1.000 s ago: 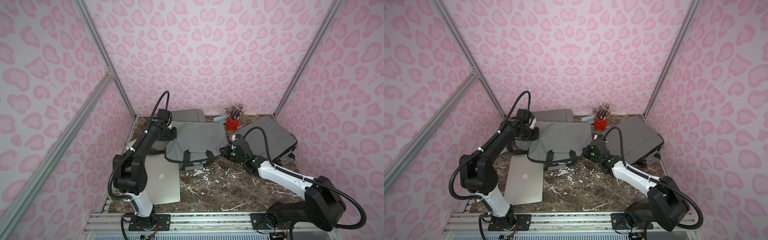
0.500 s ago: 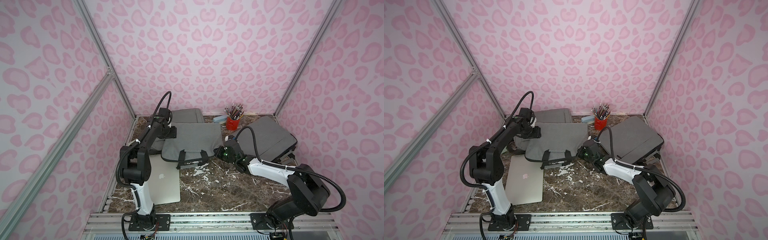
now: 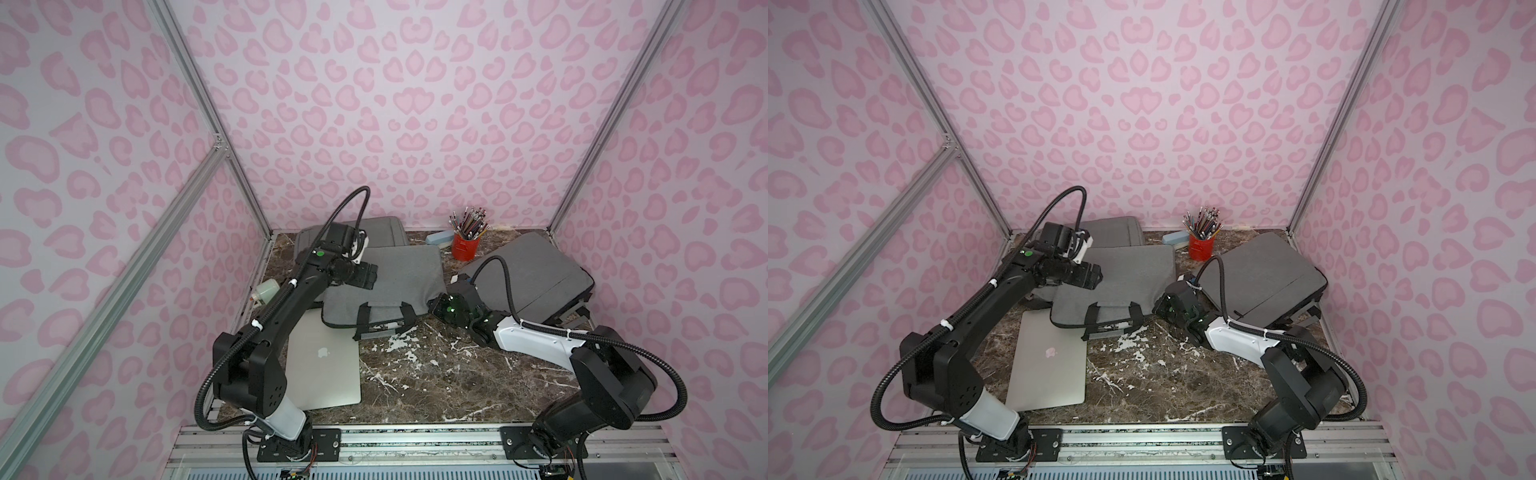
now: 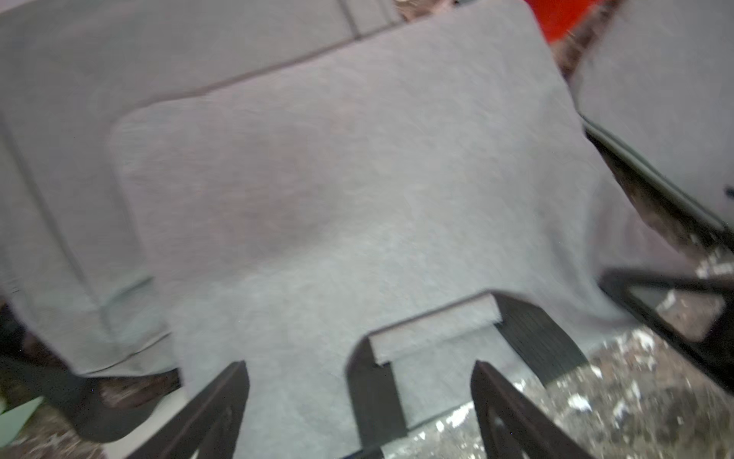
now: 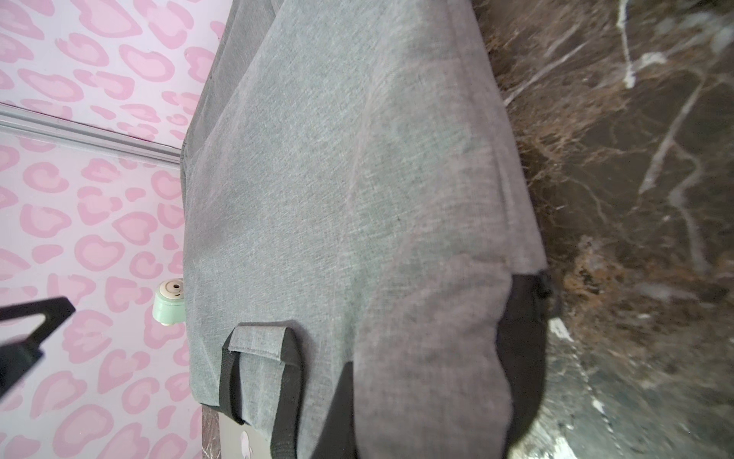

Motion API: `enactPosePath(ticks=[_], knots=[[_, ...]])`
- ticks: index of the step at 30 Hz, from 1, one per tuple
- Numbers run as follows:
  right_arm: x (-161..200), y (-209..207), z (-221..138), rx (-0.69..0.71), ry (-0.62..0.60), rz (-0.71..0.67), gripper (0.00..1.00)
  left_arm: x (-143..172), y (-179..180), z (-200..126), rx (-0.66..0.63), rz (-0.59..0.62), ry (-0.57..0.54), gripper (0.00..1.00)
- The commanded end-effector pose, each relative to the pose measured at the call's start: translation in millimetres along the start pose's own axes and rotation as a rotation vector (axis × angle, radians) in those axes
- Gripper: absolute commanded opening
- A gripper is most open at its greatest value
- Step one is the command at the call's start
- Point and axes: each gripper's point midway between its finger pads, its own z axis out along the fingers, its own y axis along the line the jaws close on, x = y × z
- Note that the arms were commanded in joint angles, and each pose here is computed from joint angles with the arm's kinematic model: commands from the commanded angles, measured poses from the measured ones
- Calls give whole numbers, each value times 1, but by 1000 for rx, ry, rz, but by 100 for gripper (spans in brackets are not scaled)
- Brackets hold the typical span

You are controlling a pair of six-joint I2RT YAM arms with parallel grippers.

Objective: Open the zippered laptop bag and take out the laptop
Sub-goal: Adjust the zippered laptop bag at the center of the board.

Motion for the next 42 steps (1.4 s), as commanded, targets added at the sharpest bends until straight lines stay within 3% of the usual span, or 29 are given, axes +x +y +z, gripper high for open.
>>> enactPosePath(ticks=[1,10,19,23,30,32,35,37,42], knots=[[6,23,-2,-100,47,-1,0,-4,-48,0,133,190,-115,91],[8,34,-6,-168,89,31,0,24,-111,26,249,427,-152,89],[5,37,-11,-196,110,47,0,42,-113,65,178,528,-90,81],[6,36,-12,-198,118,57,0,41,-106,78,124,536,-72,70],[5,31,-11,-171,111,31,1,32,-107,72,112,540,-81,39],[5,30,-12,-169,108,23,6,32,-108,69,126,546,-87,22],[3,31,-13,-168,101,8,17,32,-107,68,122,553,-73,7],[1,30,-16,-159,92,-10,26,30,-106,67,118,556,-68,3],[-13,21,-31,-108,29,-113,48,23,-105,60,143,551,-79,2]])
